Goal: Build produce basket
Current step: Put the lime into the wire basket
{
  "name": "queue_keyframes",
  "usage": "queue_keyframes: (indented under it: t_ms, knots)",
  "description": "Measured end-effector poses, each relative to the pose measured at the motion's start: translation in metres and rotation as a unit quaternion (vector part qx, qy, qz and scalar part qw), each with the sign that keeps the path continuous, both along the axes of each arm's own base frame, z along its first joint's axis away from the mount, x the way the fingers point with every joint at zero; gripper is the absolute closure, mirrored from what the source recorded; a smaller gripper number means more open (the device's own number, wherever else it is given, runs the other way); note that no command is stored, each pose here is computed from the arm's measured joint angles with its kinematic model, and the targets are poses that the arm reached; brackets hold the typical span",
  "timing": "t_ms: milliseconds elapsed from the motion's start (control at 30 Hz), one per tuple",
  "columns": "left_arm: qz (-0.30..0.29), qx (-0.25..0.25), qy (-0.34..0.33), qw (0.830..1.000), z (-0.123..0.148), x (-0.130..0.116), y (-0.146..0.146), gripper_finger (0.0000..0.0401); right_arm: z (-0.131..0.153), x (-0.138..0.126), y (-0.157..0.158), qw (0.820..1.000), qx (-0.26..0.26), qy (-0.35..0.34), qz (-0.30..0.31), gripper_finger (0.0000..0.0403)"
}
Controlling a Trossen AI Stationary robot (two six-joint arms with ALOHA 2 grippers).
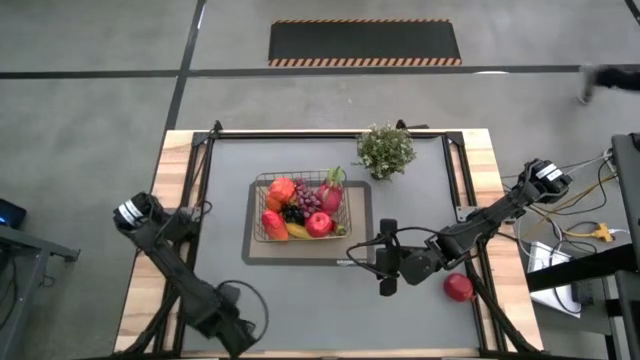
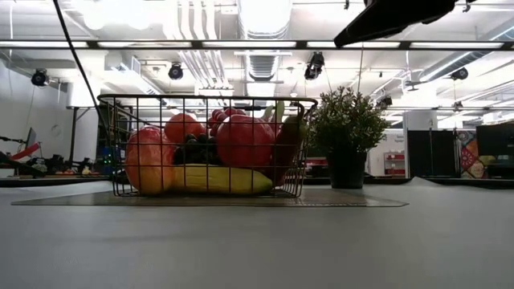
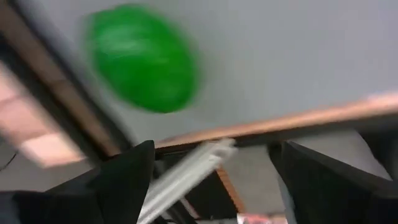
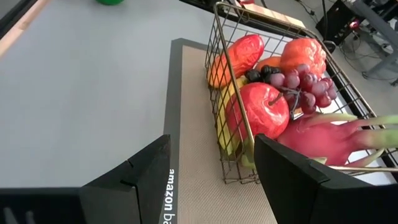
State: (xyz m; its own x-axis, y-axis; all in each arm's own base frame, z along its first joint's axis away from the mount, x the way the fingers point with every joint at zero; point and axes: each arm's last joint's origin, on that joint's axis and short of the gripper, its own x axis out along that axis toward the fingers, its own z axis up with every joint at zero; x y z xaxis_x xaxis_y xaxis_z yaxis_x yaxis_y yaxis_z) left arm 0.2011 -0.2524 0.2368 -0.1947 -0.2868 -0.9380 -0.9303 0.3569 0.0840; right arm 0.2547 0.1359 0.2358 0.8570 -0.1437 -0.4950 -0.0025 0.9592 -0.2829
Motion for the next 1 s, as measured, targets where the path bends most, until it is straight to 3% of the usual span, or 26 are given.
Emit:
queue_keyframes:
  t_ms: [200,400,1000]
  knots:
    - [0.07,0.079,0.058,0.993,-0.011,-0.025,-0.002,0.007,-0.002,-0.001,0.0,1.0,0.0,0.002,-0.001,0.0188]
    - [0.085,0.118,0.01,0.989,-0.017,-0.027,-0.001,0.007,-0.002,-0.001,0.0,1.0,-0.005,0.003,0.002,0.0188]
    - [0.088,0.15,0.04,0.984,-0.035,-0.03,0.001,0.007,-0.002,-0.001,0.0,1.0,0.0,0.003,-0.001,0.0188]
